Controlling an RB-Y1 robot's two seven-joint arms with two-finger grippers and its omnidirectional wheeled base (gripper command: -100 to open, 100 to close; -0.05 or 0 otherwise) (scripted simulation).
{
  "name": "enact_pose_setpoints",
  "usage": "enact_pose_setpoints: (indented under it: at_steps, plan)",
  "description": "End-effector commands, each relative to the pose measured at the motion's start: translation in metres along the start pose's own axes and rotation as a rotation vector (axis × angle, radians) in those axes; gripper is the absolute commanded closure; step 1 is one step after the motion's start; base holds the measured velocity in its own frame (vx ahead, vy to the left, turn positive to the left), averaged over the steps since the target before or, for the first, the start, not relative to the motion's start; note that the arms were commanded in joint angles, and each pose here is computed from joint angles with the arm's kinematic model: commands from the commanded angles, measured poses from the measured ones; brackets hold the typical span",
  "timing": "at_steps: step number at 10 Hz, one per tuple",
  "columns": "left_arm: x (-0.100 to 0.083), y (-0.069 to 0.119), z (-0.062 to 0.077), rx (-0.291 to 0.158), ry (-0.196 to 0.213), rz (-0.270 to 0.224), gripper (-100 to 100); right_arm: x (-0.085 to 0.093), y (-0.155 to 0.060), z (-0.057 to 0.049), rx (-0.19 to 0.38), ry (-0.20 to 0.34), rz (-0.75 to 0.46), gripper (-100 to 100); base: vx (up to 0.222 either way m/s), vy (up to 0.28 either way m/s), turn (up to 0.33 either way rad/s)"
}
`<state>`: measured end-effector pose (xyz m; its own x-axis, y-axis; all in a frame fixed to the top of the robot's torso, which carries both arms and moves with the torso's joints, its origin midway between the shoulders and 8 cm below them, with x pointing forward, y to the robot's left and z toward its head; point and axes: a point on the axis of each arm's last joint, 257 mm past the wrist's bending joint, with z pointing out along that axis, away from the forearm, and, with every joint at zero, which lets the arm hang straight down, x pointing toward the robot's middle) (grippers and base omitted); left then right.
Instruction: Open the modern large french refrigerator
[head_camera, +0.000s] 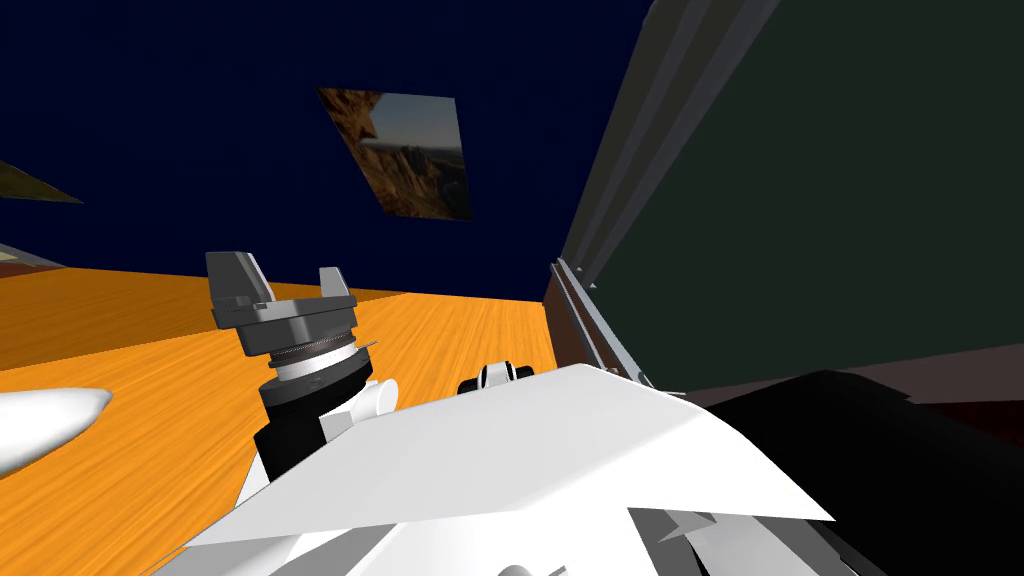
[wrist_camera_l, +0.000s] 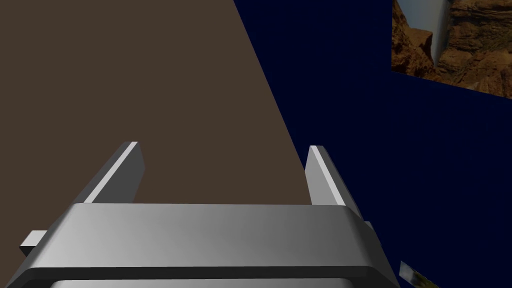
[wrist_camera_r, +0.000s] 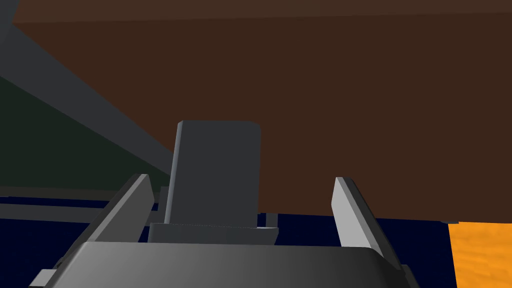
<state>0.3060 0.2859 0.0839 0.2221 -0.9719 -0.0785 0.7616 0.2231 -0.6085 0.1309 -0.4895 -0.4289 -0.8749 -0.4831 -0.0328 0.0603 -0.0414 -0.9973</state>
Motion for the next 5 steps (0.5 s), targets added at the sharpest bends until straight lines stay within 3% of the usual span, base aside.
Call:
enact_pose_setpoints:
  at_steps: [1, 2, 4, 5]
  plan:
    - [0.0, 0.0, 0.0, 0.0, 0.0, 0.0, 0, -0.001, 0.004, 0.007, -0.013, 0.02, -0.003, -100, -0.03, 0.019, 0.019]
    - [0.0, 0.0, 0.0, 0.0, 0.0, 0.0, 0, -0.022, 0.0, 0.024, 0.0, -0.011, -0.006, -100, -0.072, 0.034, 0.013]
    - [0.0, 0.0, 0.0, 0.0, 0.0, 0.0, 0, -0.013, 0.004, 0.023, -0.014, 0.024, -0.006, -100, -0.058, 0.017, 0.015]
    - [0.0, 0.0, 0.0, 0.0, 0.0, 0.0, 0, -0.034, -0.001, 0.04, -0.001, -0.008, -0.01, -100, -0.073, 0.017, 0.015]
